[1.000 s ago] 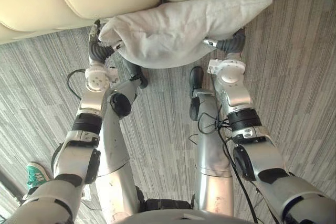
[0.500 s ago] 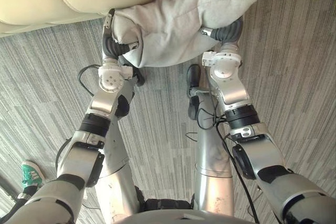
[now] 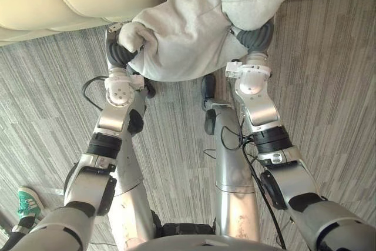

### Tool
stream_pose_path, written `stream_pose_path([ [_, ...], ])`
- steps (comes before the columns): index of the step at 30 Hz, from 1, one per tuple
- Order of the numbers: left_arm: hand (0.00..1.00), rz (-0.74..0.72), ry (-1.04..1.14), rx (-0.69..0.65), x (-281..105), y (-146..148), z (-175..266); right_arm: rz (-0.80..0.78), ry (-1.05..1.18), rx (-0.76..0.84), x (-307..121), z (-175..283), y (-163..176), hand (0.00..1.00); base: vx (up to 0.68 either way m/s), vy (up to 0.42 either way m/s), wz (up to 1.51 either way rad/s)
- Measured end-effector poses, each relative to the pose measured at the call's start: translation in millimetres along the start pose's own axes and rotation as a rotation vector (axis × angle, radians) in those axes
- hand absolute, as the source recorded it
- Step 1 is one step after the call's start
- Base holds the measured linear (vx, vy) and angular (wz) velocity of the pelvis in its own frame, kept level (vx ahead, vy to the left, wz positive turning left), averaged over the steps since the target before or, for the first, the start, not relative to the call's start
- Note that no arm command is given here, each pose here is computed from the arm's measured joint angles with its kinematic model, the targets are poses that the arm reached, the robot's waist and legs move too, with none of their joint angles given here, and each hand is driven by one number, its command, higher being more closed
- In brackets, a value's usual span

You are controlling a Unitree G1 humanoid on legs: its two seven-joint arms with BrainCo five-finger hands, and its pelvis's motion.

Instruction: Pick up cushions and gather them together orderly.

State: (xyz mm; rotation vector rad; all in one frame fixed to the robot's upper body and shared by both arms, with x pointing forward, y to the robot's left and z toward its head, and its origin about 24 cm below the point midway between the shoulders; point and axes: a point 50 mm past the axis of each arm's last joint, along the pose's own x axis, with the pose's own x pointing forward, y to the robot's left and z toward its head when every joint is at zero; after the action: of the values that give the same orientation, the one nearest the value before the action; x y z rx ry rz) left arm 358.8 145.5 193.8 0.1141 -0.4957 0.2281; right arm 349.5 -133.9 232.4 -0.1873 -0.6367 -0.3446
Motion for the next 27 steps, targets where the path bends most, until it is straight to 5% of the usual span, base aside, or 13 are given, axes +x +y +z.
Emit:
stream_pose_path([
  [15, 1.0, 0.098, -0.064, -0.223, -20.6, -3.2, 25.2, -0.028, 0.086, 0.155, -38.6, -16.1, -6.4, 1.0, 0.0, 0.0, -0.01],
  [27, 1.0, 0.064, 0.046, -0.276, -113.0, 11.3, -6.3, 0.053, 0.333, 0.26, -160.6, -49.3, -35.8, 1.0, 0.12, 0.043, 0.02],
])
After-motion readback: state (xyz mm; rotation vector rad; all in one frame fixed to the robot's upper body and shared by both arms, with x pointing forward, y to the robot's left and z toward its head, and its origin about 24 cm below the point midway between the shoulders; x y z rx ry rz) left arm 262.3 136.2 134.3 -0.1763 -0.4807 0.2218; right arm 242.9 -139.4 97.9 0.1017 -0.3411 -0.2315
